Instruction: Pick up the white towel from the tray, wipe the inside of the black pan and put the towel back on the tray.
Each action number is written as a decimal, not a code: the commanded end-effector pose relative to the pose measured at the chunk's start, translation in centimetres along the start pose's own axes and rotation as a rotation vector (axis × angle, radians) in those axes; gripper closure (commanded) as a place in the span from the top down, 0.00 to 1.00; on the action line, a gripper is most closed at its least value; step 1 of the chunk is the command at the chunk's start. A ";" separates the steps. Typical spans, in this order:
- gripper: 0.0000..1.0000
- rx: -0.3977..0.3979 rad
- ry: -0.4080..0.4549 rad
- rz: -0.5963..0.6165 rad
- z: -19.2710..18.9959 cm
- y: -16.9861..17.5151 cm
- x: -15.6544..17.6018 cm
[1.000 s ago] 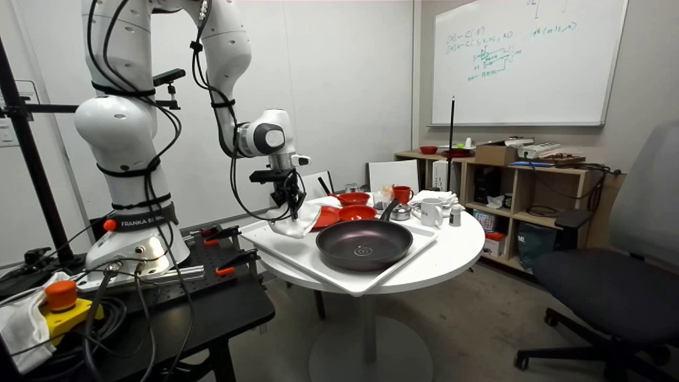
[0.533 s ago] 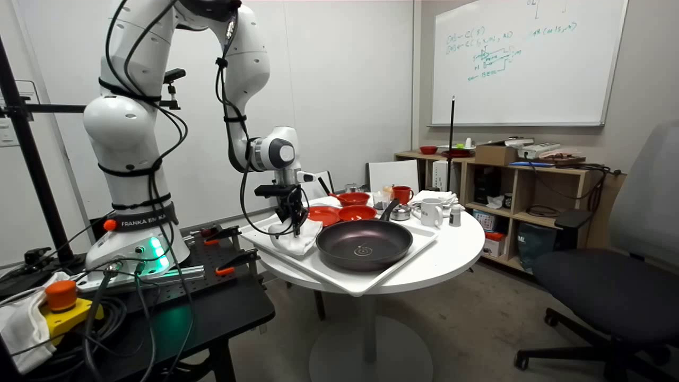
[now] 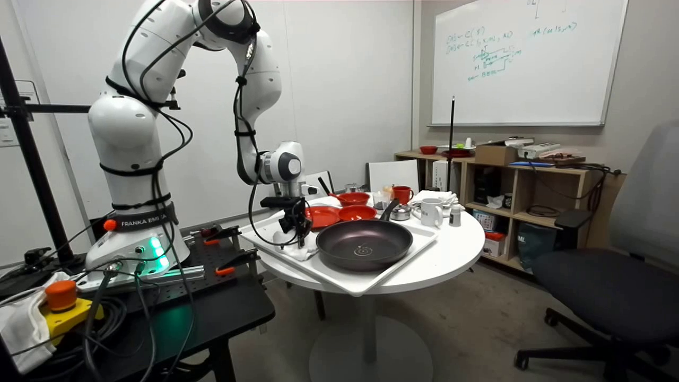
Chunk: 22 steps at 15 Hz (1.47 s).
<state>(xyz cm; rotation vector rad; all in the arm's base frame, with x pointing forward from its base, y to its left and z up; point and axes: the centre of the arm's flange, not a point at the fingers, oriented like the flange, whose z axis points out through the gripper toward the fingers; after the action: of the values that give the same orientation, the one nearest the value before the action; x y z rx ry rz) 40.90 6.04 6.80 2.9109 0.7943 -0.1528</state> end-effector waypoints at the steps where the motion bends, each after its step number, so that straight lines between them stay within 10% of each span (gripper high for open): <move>1: 0.66 -0.019 -0.008 -0.001 0.8 -0.4 0.5; 6: 0.99 -0.014 0.021 -0.020 -1.4 -1.2 -0.8; 14: 1.00 0.011 0.103 -0.008 -8.9 -3.4 -3.8; 22: 1.00 -0.024 0.211 0.411 -16.6 1.6 -3.2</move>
<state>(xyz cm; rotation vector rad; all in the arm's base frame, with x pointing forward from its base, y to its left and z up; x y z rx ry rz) 39.73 6.53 19.56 3.0186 0.4173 0.1447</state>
